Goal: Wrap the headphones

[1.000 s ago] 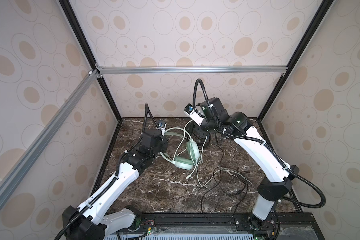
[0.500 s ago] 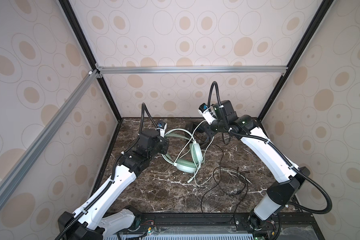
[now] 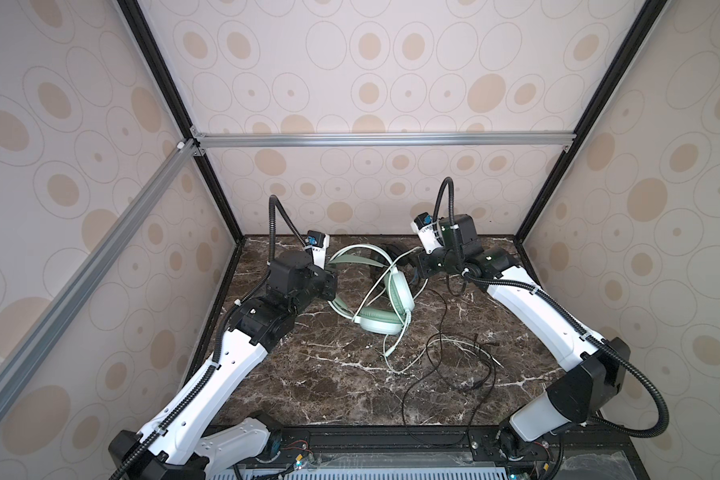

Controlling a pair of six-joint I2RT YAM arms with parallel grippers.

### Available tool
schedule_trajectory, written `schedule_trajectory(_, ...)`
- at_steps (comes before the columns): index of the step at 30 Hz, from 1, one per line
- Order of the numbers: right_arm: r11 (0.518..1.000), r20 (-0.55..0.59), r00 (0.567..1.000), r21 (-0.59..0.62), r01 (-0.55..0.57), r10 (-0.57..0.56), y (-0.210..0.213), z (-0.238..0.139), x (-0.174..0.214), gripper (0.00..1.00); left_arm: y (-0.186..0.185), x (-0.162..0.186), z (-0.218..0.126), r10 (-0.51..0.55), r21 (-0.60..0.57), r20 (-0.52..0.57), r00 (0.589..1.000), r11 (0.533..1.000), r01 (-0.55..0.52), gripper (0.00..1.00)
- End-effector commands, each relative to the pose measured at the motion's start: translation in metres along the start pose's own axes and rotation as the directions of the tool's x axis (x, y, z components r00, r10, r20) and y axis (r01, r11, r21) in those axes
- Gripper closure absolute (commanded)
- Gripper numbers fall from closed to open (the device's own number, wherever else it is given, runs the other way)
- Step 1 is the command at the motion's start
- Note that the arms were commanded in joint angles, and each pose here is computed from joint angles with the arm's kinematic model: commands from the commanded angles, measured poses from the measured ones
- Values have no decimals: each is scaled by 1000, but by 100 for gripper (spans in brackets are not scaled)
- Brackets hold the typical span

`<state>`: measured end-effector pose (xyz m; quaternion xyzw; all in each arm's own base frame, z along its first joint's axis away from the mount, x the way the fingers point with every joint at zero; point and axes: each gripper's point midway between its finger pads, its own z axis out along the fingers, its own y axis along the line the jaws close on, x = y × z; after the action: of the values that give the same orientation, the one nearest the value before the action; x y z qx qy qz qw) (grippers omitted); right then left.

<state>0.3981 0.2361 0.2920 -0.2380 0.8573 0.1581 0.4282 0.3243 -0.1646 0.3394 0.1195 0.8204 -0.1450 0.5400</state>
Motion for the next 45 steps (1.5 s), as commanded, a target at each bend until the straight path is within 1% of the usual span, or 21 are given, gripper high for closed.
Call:
schedule_trajectory(1,998,108,992,-36,-57,60,1,-4,-21,91,-17,-45,-19,-81,90,118,990,993,70,100)
schedule_trajectory(3,996,113,991,-65,-63,70,5,3,-22,89,-20,-48,-20,-91,112,125,988,991,77,100)
schedule_trajectory(5,992,125,989,-100,-71,83,10,8,-22,86,-25,-54,-22,-106,139,135,985,986,87,100)
schedule_trajectory(7,988,156,983,-133,-79,99,14,10,-26,79,-30,-62,-24,-120,166,146,982,981,95,100)
schedule_trajectory(10,978,170,978,-192,-84,117,23,15,-26,71,-33,-72,-27,-123,181,155,980,979,94,100)
schedule_trajectory(13,965,185,972,-247,-94,142,31,21,-27,67,-35,-84,-31,-131,189,178,975,977,96,100)
schedule_trajectory(17,948,224,956,-295,-119,189,35,26,-30,65,-41,-99,-36,-148,218,195,970,970,104,100)
schedule_trajectory(22,923,234,939,-350,-161,253,41,37,-30,64,-47,-117,-40,-192,260,225,955,957,132,100)
schedule_trajectory(24,918,223,938,-357,-174,265,43,43,-26,64,-49,-123,-42,-218,279,239,946,949,148,100)
schedule_trajectory(30,913,186,943,-358,-195,275,54,62,-7,69,-56,-147,-48,-271,329,271,924,928,176,100)
schedule_trajectory(38,892,166,943,-406,-201,288,76,77,0,67,-64,-167,-56,-333,395,294,896,896,203,100)
schedule_trajectory(41,880,150,942,-425,-212,299,87,84,6,69,-66,-175,-60,-355,415,304,884,885,213,100)
schedule_trajectory(45,872,131,952,-450,-192,277,107,92,13,70,-67,-184,-66,-391,443,316,864,867,230,100)
